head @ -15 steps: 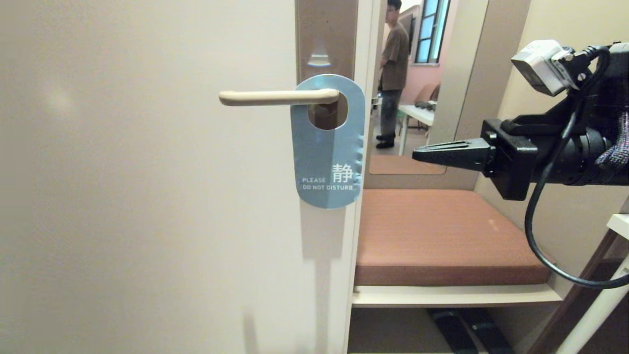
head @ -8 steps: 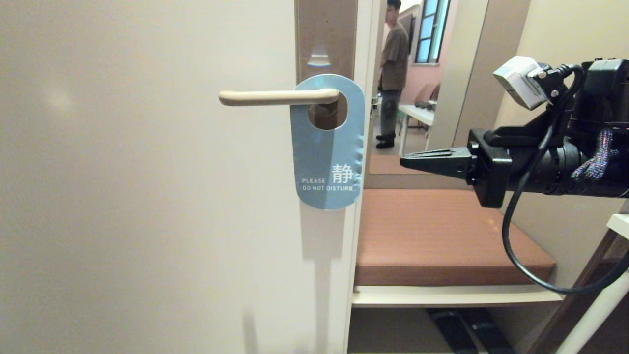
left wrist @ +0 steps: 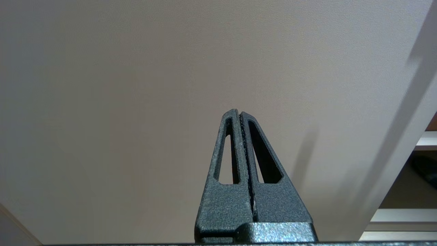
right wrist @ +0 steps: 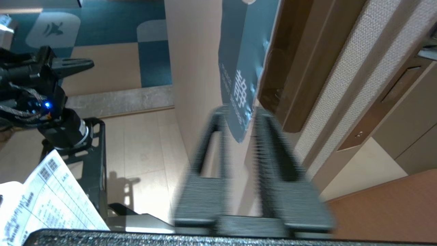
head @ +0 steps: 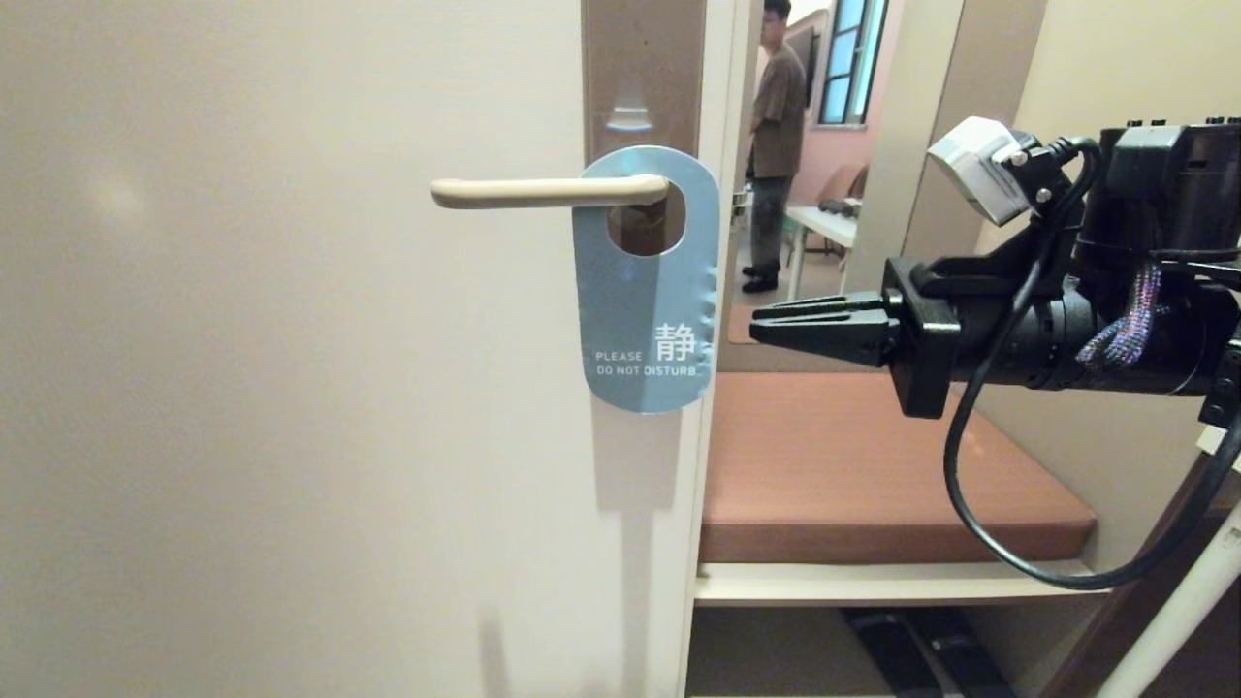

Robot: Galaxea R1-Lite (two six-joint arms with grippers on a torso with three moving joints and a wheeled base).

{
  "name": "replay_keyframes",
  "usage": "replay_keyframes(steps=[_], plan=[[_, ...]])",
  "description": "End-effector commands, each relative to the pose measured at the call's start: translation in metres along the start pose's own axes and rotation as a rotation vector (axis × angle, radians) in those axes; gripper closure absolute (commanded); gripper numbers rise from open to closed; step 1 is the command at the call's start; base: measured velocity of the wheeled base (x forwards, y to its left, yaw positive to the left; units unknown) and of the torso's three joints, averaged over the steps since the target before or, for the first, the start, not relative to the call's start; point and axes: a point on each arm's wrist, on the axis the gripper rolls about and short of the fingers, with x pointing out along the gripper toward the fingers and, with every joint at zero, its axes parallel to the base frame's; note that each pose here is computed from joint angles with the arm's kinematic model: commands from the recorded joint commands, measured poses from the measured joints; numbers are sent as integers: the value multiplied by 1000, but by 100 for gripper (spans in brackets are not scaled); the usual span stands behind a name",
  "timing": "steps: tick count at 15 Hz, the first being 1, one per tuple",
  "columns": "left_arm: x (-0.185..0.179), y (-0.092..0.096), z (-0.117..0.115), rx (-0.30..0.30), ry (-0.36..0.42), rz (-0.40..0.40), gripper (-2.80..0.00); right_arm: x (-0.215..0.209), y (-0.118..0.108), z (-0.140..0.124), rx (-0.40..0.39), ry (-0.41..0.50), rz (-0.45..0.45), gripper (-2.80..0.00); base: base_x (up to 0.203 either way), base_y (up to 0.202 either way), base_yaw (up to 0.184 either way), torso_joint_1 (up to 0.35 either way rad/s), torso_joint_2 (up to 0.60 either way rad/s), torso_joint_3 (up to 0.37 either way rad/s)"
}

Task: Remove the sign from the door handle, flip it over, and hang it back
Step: Take down the sign

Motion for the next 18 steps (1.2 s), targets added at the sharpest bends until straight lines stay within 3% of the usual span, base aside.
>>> replay_keyframes(steps=[1, 18], plan=[[0, 0, 0, 0, 0, 1, 0, 1, -1, -2, 4, 5, 6, -280, 0, 0, 0, 0, 0, 0], [0, 0, 0, 0, 0, 1, 0, 6, 8, 1, -12, -2, 39, -280, 0, 0, 0, 0, 0, 0]])
